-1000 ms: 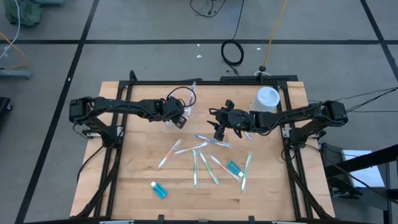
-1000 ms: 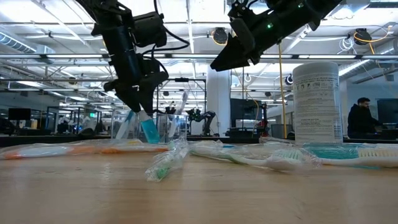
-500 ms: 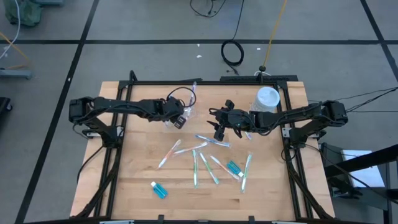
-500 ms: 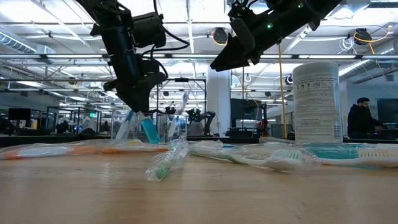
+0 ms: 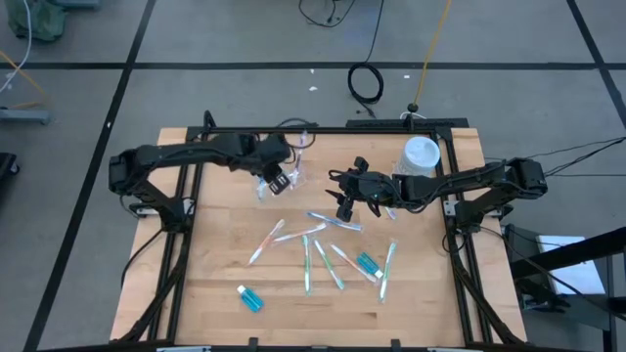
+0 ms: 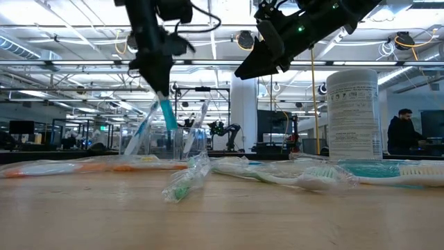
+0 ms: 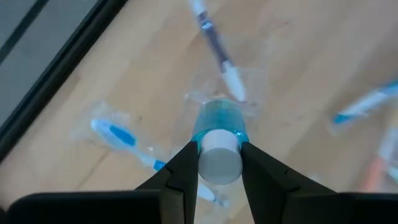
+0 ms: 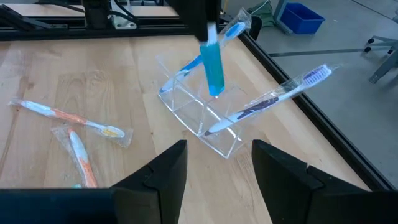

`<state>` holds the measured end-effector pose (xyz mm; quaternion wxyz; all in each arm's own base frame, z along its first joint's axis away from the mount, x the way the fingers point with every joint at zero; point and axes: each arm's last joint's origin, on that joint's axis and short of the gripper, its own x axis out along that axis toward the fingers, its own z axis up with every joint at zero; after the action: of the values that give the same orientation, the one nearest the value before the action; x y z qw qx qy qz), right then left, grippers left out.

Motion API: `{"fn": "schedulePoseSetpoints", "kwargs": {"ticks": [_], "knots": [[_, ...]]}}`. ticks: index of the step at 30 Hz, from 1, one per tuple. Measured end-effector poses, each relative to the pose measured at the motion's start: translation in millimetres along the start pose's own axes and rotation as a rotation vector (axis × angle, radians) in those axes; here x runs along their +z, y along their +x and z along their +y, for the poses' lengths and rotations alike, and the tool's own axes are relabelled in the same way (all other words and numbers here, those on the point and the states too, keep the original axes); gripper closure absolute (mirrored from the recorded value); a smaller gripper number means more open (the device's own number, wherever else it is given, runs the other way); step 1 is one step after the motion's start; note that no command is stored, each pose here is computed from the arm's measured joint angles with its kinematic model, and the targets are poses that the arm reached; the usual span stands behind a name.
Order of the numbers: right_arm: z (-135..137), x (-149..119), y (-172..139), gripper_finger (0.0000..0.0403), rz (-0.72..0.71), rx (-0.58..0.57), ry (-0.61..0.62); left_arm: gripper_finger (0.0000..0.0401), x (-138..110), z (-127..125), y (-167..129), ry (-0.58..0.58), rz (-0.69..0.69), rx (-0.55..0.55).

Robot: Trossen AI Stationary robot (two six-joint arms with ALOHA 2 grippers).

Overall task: Pick & Place toothbrushing station
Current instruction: Adjust the blue mouthwash in the transparent organizer, then put the top left orange toothbrush into the transparent organizer

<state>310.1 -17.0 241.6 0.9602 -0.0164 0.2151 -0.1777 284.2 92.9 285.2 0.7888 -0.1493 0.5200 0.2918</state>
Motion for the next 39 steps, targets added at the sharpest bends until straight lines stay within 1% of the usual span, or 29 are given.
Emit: {"fn": "schedulePoseSetpoints", "kwargs": {"ticks": [3,6,10,17,20,23,27,33,39], "knots": [[0.0,0.0,0.0,0.0232,0.000,0.000,0.000,0.0298,5.5,8.3,-11.0,0.029,0.030,-0.042],[0.0,0.0,0.0,0.0232,0.000,0.000,0.000,0.0295,4.1,15.1,-10.4,0.078,0.070,-0.054],[0.0,0.0,0.0,0.0232,0.000,0.000,0.000,0.0295,-2.9,17.1,-5.4,0.239,0.124,-0.054],[0.0,-0.1,0.0,0.0232,0.001,0.000,0.000,0.0295,-2.0,16.5,-1.3,0.254,0.127,-0.046],[0.0,-0.1,0.0,0.0232,0.001,0.000,0.000,0.0295,-1.3,13.8,10.2,0.264,0.162,-0.042],[0.0,-0.1,0.0,0.0232,0.001,0.000,0.000,0.0295,-2.4,11.6,25.2,0.311,0.216,-0.023],[0.0,-0.1,0.0,0.0232,0.001,0.000,0.000,0.0294,-1.2,10.7,38.7,0.358,0.253,-0.003],[0.0,-0.2,0.0,0.0232,0.002,0.000,-0.001,0.0269,-0.2,13.9,56.7,0.379,0.316,0.001],[0.0,-0.3,0.0,0.0232,0.003,0.000,-0.002,0.0231,1.6,16.9,57.5,0.396,0.306,0.048]]}}
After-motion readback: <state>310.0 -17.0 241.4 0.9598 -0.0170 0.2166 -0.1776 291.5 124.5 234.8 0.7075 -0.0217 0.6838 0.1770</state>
